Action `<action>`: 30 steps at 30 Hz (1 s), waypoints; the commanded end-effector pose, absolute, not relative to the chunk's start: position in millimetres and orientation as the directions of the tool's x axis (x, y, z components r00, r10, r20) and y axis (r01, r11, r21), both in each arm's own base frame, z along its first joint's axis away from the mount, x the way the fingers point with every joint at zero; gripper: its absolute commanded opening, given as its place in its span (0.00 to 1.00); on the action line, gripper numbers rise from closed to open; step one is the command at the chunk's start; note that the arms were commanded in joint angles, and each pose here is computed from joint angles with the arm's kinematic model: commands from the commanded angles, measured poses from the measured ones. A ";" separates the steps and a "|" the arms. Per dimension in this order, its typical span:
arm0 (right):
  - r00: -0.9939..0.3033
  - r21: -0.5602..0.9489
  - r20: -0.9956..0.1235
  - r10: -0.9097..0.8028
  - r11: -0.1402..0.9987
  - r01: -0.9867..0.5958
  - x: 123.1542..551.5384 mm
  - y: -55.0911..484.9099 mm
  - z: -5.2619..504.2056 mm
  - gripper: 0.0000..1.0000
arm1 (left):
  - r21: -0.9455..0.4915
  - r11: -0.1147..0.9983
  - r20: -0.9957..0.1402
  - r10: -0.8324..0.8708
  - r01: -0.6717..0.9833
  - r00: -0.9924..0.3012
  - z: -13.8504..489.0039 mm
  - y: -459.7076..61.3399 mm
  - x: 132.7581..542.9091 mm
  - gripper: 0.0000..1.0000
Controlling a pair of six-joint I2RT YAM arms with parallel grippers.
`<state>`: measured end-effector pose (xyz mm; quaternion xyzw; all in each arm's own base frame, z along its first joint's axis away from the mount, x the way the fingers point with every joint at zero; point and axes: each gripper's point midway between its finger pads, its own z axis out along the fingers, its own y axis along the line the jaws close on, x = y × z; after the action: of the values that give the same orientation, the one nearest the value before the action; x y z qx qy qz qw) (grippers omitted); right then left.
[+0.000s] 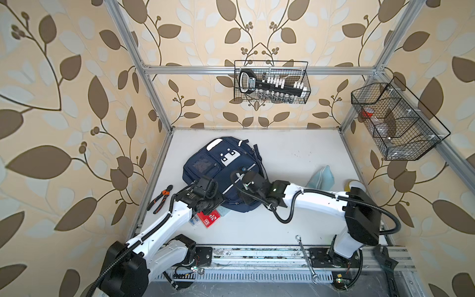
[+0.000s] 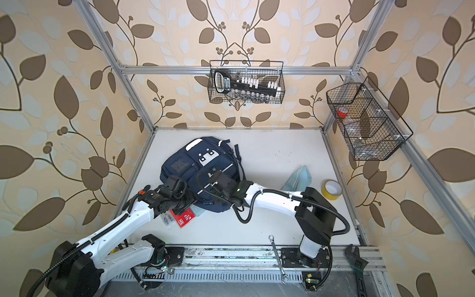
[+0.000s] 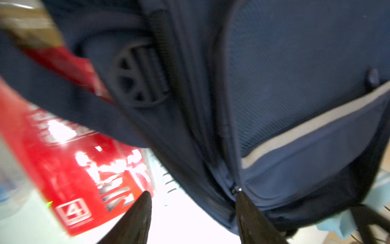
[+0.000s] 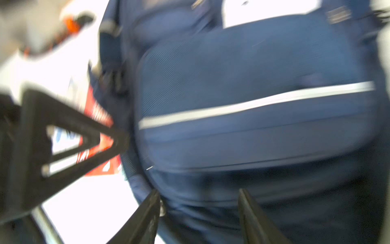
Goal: Pack books, pencil case, and school supplies into a backpack
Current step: Rotate the student bag at the center of the table.
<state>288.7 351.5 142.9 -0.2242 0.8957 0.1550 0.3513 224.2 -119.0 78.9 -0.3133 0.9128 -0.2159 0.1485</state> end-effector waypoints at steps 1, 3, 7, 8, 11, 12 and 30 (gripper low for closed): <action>-0.677 0.173 -0.712 -0.186 0.888 -0.426 303.8 324.9 158.7 0.60 | -0.550 0.682 -0.103 -0.628 -0.482 -0.771 85.8 -135.8 236.8 0.65; -0.663 0.171 -0.721 -0.203 0.874 -0.454 300.3 325.8 163.8 0.59 | -0.533 0.678 -0.083 -0.637 -0.506 -0.766 77.9 -134.5 233.9 0.64; -0.728 0.126 -0.671 -0.138 0.947 -0.295 329.6 280.2 148.0 0.60 | -0.532 0.653 -0.045 -0.657 -0.538 -0.753 64.8 -135.0 227.8 0.60; -0.765 0.185 -0.637 -0.099 0.943 -0.276 337.5 273.5 142.3 0.60 | -0.535 0.646 -0.032 -0.659 -0.544 -0.752 60.6 -136.5 226.8 0.59; -0.797 0.277 -0.601 -0.054 0.922 -0.271 357.5 270.3 131.7 0.59 | -0.523 0.646 -0.003 -0.654 -0.556 -0.757 51.4 -139.8 225.6 0.47; -0.808 0.305 -0.587 -0.051 0.910 -0.280 362.4 274.1 127.0 0.57 | -0.515 0.649 0.001 -0.653 -0.560 -0.758 49.8 -139.6 225.5 0.45; -0.765 0.465 -0.594 0.249 0.882 -0.075 361.9 232.3 149.5 0.00 | -0.383 0.758 -0.213 -0.629 -0.528 -0.748 44.1 -113.3 310.0 0.00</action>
<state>366.0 244.0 110.6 0.0024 0.9318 0.1994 0.3033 264.8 -130.5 48.7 -0.3169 0.9260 -0.1837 0.0910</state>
